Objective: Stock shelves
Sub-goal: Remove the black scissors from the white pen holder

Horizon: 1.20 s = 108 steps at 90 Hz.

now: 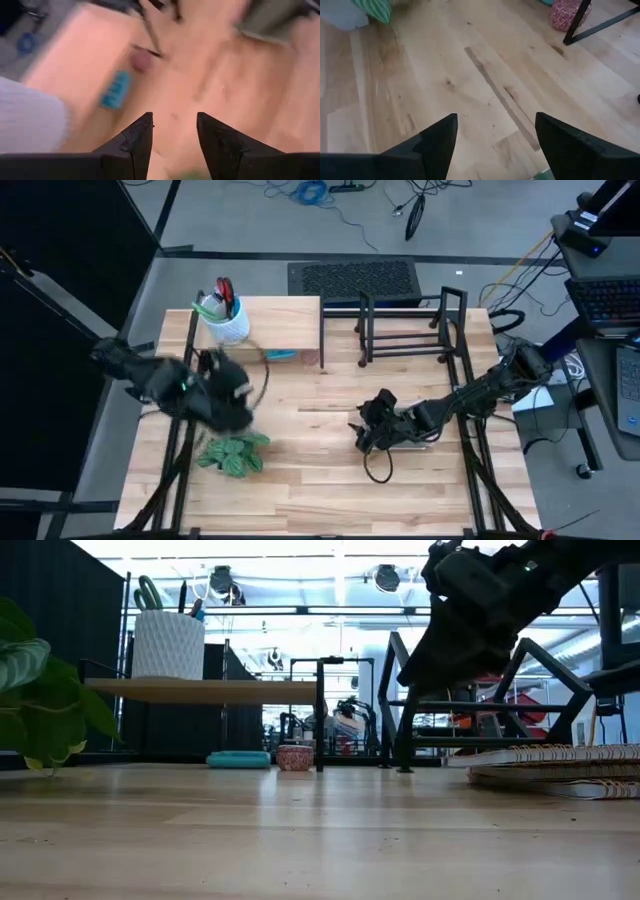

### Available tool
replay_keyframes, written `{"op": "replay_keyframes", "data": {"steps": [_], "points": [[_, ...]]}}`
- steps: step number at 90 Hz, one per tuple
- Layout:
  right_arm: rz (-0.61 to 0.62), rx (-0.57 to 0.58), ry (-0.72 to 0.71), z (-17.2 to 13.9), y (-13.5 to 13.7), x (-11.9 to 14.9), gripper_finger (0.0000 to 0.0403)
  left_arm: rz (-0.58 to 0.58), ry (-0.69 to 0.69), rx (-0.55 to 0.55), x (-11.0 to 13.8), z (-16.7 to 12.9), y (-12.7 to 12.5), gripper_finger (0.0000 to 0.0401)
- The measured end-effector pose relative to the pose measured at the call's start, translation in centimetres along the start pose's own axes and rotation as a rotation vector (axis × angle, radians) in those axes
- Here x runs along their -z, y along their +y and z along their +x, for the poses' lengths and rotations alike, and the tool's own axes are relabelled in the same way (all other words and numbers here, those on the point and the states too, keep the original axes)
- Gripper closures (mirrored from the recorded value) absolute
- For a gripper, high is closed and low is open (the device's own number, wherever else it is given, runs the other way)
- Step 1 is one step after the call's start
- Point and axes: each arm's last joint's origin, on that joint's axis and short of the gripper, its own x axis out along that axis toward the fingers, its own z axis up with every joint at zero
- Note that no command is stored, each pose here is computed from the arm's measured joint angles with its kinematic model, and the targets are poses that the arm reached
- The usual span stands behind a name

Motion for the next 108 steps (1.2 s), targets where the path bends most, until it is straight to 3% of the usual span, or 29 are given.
{"op": "replay_keyframes", "data": {"steps": [12, 22, 34, 45, 60, 80, 108], "points": [[-0.017, 0.022, 0.000, 0.5, -0.3, -0.1, 0.0151, -0.019, -0.026, -0.100, -2.1, 0.1, 4.4, 0.0260], [-0.054, 0.042, 0.005, 0.9, -0.8, -0.3, 0.0151, 0.032, -0.010, -0.174, -3.4, 0.4, 7.2, 0.0260], [-0.077, 0.066, 0.004, 1.4, -1.4, -0.8, 0.0151, 0.181, 0.052, -0.187, -4.1, 0.8, 9.5, 0.0260], [-0.078, 0.078, 0.005, 1.6, -1.7, -1.0, 0.0151, 0.395, 0.116, -0.074, -4.2, 1.3, 10.3, 0.0260], [-0.066, 0.078, 0.005, 1.6, -1.7, -1.0, 0.0151, 0.565, 0.131, -0.126, -4.2, 1.3, 10.9, 0.0260], [-0.031, 0.072, 0.005, 1.5, -1.6, -0.8, 0.0151, 0.544, 0.127, -0.213, -4.0, 0.8, 11.6, 0.0261], [-0.069, 0.075, 0.012, 1.5, -1.5, -0.7, 0.0151, 0.304, 0.105, -0.308, -3.0, -0.5, 14.1, 0.0261]]}}
